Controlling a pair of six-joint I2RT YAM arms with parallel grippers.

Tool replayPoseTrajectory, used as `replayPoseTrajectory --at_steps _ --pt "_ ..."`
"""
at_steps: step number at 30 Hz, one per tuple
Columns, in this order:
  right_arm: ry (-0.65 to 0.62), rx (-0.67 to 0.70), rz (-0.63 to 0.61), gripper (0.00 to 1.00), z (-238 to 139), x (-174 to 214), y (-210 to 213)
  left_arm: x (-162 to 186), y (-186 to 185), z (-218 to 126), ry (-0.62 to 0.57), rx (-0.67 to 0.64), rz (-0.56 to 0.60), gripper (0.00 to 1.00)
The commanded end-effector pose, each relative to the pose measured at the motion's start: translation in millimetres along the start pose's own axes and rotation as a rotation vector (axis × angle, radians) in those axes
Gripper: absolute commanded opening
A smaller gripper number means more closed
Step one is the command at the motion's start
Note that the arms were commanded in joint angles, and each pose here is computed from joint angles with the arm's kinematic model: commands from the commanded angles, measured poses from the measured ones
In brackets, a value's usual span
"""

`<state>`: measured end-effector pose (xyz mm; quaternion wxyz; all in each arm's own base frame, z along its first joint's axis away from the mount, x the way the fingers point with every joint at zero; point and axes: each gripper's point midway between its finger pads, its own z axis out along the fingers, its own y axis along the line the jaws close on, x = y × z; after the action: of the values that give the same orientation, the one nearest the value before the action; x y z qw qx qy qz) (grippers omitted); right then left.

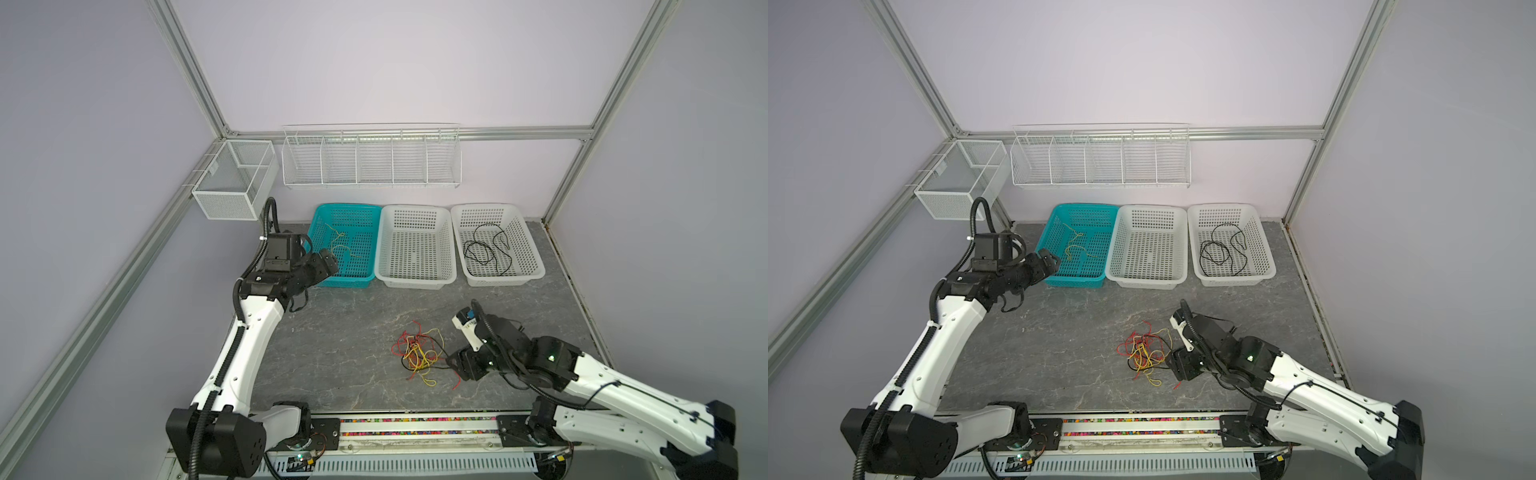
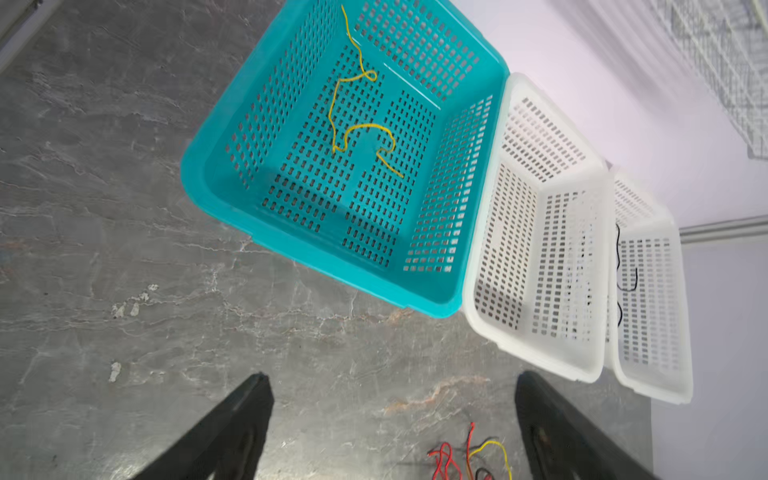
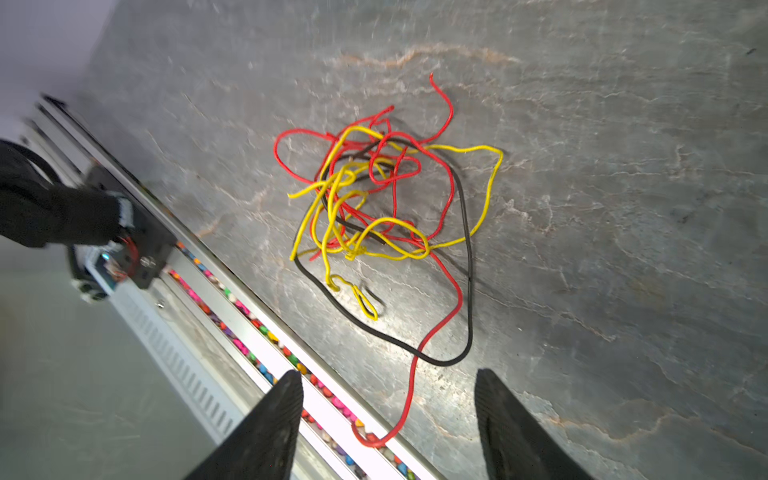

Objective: Untangle the cables
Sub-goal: 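Lower the right gripper onto the tangle and grasp wires while the left gripper returns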

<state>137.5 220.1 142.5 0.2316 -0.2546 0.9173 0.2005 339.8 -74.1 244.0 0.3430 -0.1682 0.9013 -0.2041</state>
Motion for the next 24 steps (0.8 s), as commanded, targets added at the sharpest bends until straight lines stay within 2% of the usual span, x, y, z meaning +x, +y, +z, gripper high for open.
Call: replayPoseTrajectory --at_steps 1,5,11,17,24 --pt "-0.048 0.097 -0.116 0.68 10 -20 1 28 9 0 0.053 0.018 0.030 0.98" --pt "-0.003 0.092 -0.203 0.67 32 -20 13 57 20 2 0.111 0.028 0.050 1.00" --pt "0.053 0.053 -0.256 0.66 54 -9 19 86 16 3 0.175 0.093 0.098 1.00" --pt "0.094 0.018 -0.264 0.65 70 1 24 97 6 8 0.218 0.127 0.121 1.00" --pt "0.032 -0.018 -0.204 0.63 76 -12 35 99 6 10 0.231 0.128 0.123 1.00"
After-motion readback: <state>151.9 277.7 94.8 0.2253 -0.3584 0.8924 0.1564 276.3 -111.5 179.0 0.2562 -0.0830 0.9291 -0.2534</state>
